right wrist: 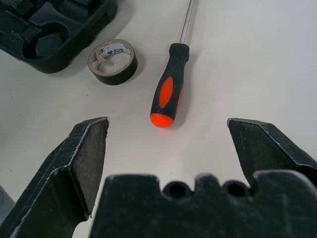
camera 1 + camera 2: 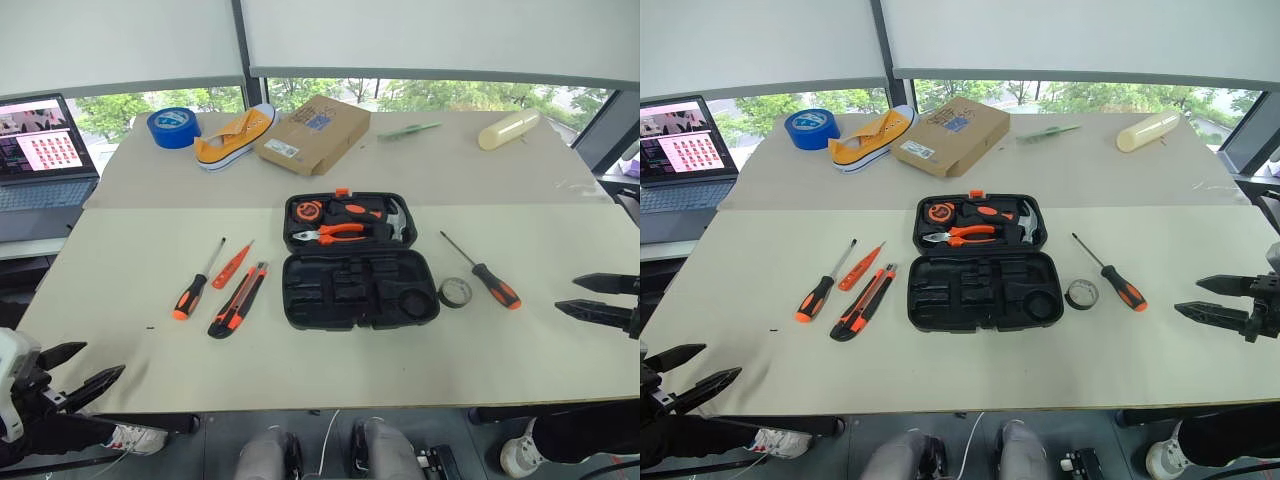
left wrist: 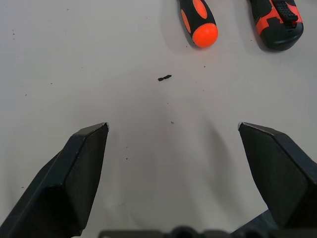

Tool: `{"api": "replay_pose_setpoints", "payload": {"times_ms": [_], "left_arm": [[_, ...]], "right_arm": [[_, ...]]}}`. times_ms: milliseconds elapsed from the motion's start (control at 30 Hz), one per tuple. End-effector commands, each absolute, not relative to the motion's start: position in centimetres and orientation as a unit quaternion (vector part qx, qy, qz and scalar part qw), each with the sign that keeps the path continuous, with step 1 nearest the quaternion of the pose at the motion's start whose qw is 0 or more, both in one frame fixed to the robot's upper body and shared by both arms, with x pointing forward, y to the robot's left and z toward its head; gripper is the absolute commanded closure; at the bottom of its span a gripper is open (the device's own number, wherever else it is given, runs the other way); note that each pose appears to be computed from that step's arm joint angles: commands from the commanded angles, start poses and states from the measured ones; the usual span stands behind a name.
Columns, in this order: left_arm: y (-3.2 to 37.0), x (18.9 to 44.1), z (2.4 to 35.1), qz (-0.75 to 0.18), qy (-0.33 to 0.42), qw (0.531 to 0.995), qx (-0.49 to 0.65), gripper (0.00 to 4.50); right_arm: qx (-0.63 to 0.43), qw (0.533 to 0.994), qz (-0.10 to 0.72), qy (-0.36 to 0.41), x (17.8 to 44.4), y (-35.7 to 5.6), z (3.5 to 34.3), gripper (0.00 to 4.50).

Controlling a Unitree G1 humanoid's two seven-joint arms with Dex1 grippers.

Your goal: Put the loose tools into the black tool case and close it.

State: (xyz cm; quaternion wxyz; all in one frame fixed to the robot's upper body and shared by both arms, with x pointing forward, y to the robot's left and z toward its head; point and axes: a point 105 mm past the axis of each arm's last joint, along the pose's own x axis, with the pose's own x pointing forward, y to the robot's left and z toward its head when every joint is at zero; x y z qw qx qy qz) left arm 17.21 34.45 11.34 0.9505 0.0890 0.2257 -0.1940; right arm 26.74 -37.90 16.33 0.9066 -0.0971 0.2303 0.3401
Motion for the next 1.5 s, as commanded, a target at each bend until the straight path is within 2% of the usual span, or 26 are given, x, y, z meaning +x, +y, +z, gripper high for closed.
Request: {"api": "replay_pose_setpoints", "payload": {"times_ms": [33,100,233,400,600,833,1033,1267,1400,1500], "left_arm": [[34.8,17.5,11.9,-0.182,0.222,0.951,0.111,0.00],[34.6,18.4,11.9,-0.170,0.225,0.952,0.116,0.00],[31.7,22.3,15.4,-0.160,0.187,0.966,0.084,0.00],[29.2,24.7,16.6,-0.160,0.207,0.963,0.070,0.00],[28.5,27.0,15.6,-0.130,0.244,0.960,0.052,0.00],[26.2,29.4,13.8,-0.162,0.264,0.948,0.075,0.00],[25.6,30.7,13.0,-0.167,0.275,0.942,0.098,0.00],[27.4,31.3,10.2,-0.131,0.326,0.929,0.116,0.00],[27.4,30.9,9.3,-0.144,0.337,0.924,0.108,1.34],[28.3,31.8,10.4,-0.139,0.308,0.932,0.127,2.52]], "right_arm": [[-0.121,0.907,0.344,0.210,26.8,-38.0,17.5,0.05],[-0.144,0.907,0.345,0.196,27.1,-37.8,18.2,0.05],[-0.166,0.909,0.368,0.106,28.8,-34.6,22.0,0.05],[-0.167,0.884,0.433,0.052,28.6,-28.4,23.5,0.05],[-0.163,0.843,0.513,0.027,26.6,-21.5,24.0,0.05],[-0.177,0.792,0.585,-0.009,25.1,-15.5,24.8,0.05],[-0.187,0.780,0.596,-0.027,25.1,-13.5,25.1,0.05],[-0.183,0.781,0.596,-0.038,25.1,-12.8,25.3,0.05],[-0.184,0.787,0.588,-0.039,25.2,-13.0,25.3,0.00],[-0.186,0.796,0.574,-0.034,25.2,-13.5,25.2,0.00]]}}
